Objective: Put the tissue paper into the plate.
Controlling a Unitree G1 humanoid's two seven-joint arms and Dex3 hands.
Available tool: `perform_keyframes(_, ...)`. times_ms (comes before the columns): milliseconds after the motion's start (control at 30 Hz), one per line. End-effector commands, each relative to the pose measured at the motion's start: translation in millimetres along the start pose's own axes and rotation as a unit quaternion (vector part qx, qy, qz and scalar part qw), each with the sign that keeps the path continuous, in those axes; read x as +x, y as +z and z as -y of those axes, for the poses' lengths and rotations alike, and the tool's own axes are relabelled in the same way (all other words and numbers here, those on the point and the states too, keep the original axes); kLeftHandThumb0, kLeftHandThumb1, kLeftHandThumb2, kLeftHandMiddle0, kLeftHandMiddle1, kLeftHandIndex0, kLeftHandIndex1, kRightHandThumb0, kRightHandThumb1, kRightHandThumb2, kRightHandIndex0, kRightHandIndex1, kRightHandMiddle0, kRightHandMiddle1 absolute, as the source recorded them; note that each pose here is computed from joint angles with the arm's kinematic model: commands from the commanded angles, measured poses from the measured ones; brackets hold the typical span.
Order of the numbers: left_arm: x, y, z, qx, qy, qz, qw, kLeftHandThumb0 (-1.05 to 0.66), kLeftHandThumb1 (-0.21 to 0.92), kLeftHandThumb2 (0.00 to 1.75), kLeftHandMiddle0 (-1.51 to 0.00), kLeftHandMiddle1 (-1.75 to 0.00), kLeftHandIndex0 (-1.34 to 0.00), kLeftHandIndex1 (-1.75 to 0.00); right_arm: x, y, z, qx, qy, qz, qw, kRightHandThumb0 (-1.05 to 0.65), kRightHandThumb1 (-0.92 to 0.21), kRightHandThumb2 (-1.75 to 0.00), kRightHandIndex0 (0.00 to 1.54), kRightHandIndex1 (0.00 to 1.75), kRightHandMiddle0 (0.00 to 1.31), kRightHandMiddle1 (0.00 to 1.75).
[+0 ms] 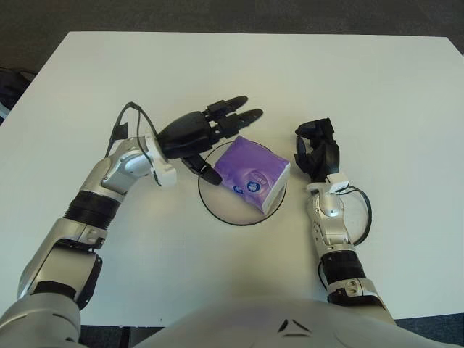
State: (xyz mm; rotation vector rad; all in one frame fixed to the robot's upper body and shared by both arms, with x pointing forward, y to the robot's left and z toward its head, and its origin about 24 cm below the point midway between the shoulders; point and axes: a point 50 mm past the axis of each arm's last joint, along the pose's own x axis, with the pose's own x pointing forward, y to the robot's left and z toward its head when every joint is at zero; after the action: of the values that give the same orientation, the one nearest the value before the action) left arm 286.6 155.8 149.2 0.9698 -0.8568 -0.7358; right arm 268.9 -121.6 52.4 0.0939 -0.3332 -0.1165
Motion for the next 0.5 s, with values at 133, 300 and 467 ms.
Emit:
perform_keyframes(133, -28.1, -31.5, 9.5, -0.17, 0.151, -0.112, 0.967, -1.04, 0.92, 0.6, 0.0, 0.0, 0.0, -0.07, -86.0, -74.3, 21.3, -0.03, -0.028, -0.234, 0.971, 0.0, -0.92, -0.39, 0.42, 1.48, 0.18, 1.58)
perform_keyframes(300, -35.0, -45.2, 13.4, -0.192, 0.226, -0.134, 0.946, -1.04, 0.92, 0.75, -0.04, -0.01, 0.0, -0.15, -85.1, -74.5, 23.3, -0.032, -0.028, -0.235, 0.971, 0.0, -0.92, -0.39, 0.44, 1.46, 0.16, 1.6)
perform_keyframes(467, -37.8, -26.1, 10.4, -0.227, 0.296, -0.099, 0.923, -1.05, 0.92, 0.87, -0.06, -0.02, 0.0, -0.21, -84.2, -74.3, 23.9, -0.032, -0.028, -0.232, 0.972, 0.0, -0.92, -0.39, 0.45, 1.48, 0.16, 1.58)
